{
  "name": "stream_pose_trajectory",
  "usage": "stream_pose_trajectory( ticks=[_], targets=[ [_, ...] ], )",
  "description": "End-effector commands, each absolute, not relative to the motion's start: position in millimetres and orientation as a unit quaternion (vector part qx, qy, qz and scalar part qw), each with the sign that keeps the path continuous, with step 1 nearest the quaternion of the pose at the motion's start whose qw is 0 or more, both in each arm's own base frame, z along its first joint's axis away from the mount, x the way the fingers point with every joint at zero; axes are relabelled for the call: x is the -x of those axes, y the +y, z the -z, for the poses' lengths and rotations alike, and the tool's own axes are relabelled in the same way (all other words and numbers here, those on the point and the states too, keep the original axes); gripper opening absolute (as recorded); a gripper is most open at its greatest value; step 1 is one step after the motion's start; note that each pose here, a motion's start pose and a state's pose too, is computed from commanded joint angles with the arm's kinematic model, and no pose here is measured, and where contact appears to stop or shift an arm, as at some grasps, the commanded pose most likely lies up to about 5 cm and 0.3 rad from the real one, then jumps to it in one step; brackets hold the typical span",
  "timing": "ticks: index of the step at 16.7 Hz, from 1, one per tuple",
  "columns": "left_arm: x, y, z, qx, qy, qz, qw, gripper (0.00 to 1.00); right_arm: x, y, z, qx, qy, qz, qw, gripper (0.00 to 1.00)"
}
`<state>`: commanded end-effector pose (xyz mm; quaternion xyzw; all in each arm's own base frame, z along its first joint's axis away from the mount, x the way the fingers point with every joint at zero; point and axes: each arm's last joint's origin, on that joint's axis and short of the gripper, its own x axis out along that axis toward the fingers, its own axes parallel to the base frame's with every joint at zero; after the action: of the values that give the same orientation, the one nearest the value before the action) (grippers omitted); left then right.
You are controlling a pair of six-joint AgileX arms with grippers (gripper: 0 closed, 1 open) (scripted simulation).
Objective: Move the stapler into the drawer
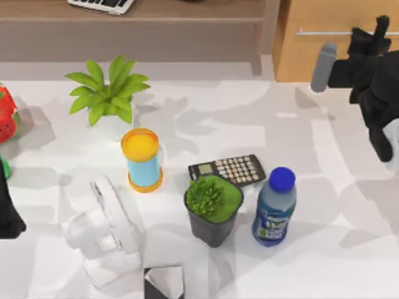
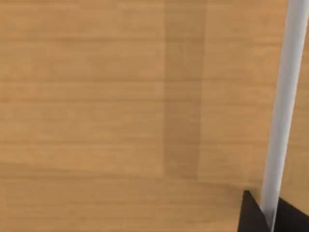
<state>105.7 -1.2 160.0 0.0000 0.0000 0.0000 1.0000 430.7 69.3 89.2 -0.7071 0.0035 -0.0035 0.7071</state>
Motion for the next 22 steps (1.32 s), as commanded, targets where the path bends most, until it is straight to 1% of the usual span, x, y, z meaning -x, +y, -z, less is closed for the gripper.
stream_pose_trajectory(
  ticks=[6, 13, 15, 19, 22],
  targets=[
    [-105.7, -1.2, -160.0, 0.000, 0.000, 0.000, 1.000, 1.00, -426.5, 71.7, -87.1, 0.707, 0.004, -0.002, 0.707, 0.00],
    [-105.7, -1.2, -160.0, 0.000, 0.000, 0.000, 1.000, 1.00, -373.3, 70.9, -86.4, 0.706, 0.007, -0.002, 0.708, 0.00],
    [-105.7, -1.2, -160.0, 0.000, 0.000, 0.000, 1.000, 1.00, -367.1, 71.0, -88.0, 0.706, 0.005, 0.001, 0.708, 0.00],
    [-105.7, -1.2, -160.0, 0.000, 0.000, 0.000, 1.000, 1.00, -367.2, 70.9, -86.8, 0.707, 0.006, -0.001, 0.708, 0.00],
    [-105.7, -1.2, -160.0, 0.000, 0.000, 0.000, 1.000, 1.00, -350.7, 73.0, -83.4, 0.708, 0.008, -0.009, 0.707, 0.00]
  ],
)
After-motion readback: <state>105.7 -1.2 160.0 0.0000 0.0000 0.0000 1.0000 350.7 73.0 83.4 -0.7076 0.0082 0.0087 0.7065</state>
